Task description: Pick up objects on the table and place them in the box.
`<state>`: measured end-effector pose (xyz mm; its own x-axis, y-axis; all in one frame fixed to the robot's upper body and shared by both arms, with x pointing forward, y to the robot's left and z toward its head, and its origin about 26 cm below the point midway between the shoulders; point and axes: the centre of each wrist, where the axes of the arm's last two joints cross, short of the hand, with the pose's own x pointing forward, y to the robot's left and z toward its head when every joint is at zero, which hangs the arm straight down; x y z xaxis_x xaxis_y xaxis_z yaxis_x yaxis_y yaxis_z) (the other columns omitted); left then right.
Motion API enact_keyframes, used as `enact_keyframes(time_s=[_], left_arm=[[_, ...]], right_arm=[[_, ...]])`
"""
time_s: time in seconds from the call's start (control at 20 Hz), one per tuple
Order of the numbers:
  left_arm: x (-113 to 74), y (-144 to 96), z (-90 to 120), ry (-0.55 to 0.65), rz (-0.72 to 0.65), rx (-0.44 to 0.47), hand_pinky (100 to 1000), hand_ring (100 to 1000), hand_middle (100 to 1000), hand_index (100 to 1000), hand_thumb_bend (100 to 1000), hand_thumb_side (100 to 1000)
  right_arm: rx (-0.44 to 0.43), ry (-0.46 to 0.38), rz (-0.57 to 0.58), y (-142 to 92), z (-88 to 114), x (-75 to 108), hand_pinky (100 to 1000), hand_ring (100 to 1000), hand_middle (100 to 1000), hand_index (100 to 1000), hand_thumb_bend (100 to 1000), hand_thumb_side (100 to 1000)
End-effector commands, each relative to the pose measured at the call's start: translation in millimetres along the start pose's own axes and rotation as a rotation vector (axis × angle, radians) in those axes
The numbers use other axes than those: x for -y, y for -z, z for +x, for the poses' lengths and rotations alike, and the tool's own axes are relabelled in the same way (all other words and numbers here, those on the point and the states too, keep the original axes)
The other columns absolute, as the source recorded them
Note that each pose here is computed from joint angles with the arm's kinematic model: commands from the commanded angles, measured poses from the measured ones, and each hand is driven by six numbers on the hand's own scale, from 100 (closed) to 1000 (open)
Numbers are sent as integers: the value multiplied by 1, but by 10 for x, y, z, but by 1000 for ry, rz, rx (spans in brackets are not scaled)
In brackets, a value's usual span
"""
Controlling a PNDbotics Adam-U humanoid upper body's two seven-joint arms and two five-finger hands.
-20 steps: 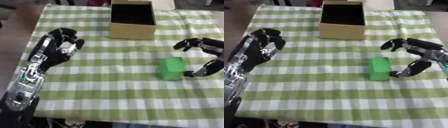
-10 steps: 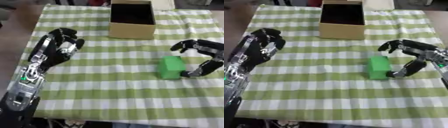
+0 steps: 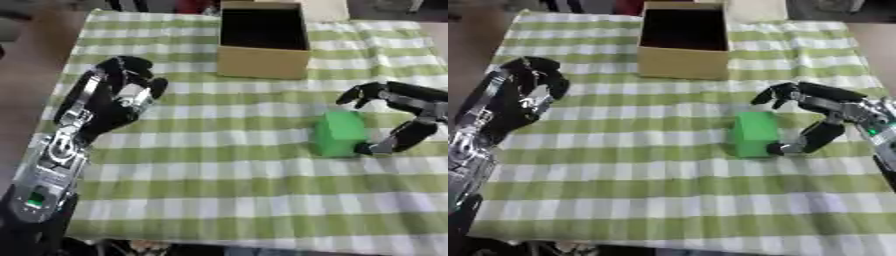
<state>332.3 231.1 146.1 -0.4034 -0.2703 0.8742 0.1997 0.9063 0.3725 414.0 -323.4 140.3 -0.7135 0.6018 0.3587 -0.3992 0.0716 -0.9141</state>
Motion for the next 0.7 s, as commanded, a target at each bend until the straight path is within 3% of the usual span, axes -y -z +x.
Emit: enact_keyframes(time_s=[0.05, 0.45, 0.7], left_arm=[[-29, 32, 72, 8, -3, 26, 896, 606, 586, 715, 506, 405], [-29, 31, 70, 8, -3, 25, 897, 606, 586, 716, 505, 405], [-31, 29, 67, 7, -2, 25, 897, 606, 587, 716, 504, 406]], right_arm=[[-7, -36, 18, -37, -14, 96, 773, 879, 790, 900, 469, 273], [-15, -32, 41, -41, -43, 62, 766, 860, 690, 876, 467, 268], [-17, -36, 23, -56, -51, 67, 747, 824, 553, 778, 463, 229]])
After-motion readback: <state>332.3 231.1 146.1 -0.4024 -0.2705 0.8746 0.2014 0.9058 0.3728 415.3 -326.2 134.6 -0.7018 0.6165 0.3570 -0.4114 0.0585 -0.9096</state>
